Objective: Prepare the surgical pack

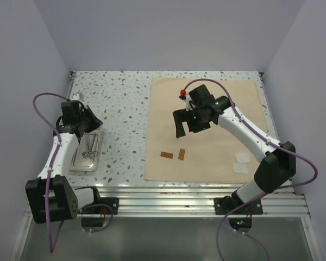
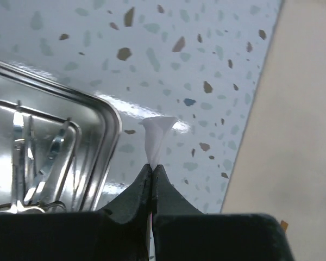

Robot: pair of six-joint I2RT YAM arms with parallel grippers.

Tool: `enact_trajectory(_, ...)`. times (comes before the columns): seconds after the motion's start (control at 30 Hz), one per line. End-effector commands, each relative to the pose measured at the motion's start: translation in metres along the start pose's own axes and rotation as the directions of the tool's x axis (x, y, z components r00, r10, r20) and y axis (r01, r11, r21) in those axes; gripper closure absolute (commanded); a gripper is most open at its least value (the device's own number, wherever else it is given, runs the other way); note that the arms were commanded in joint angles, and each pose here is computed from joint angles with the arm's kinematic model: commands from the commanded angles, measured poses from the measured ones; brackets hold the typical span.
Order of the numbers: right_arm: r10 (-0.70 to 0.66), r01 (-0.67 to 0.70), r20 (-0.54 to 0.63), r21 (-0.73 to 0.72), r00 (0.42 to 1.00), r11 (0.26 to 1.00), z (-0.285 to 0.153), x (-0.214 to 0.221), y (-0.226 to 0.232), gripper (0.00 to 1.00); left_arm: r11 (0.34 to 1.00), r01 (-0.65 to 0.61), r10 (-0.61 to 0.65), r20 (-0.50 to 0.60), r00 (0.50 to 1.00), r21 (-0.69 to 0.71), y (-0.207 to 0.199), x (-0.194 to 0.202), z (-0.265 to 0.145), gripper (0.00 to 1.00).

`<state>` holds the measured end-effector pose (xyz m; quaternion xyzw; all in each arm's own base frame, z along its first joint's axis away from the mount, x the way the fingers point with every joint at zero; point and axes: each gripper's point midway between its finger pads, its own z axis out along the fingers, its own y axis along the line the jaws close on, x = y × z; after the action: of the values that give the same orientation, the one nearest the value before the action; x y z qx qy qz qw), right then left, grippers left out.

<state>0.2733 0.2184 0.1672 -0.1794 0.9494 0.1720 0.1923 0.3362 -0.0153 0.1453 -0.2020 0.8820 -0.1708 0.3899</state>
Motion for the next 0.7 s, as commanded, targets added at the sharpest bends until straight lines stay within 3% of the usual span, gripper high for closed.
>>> enact_trajectory(0.0,0.018,-0.017,0.044,-0.042,0.999,0.999,-0.023,-0.01,0.007,0.01,0.974,0.115,-0.101,0.081,0.992,-0.195,0.044,-0.021,-0.005,1.0)
enact_trajectory(0.17,0.035,-0.032,0.045,-0.057,0.998,0.998,-0.028,-0.013,0.003,0.01,0.944,0.209,-0.186,0.113,0.976,-0.255,0.078,-0.02,0.0,1.0)
enact_trajectory(0.3,0.039,-0.037,0.024,-0.098,0.999,0.994,-0.024,-0.007,0.009,0.01,0.94,0.234,-0.21,0.12,0.97,-0.249,0.083,-0.017,0.01,1.0)
enact_trajectory(0.53,0.029,-0.027,0.018,-0.07,0.999,0.997,-0.022,-0.009,0.004,0.01,0.933,0.25,-0.247,0.045,0.968,-0.26,0.103,0.0,0.031,1.0)
enact_trajectory(0.67,0.02,-0.018,0.026,-0.066,0.999,0.998,-0.023,-0.014,0.003,0.01,0.955,0.235,-0.239,-0.004,0.971,-0.18,0.101,0.004,0.046,1.0)
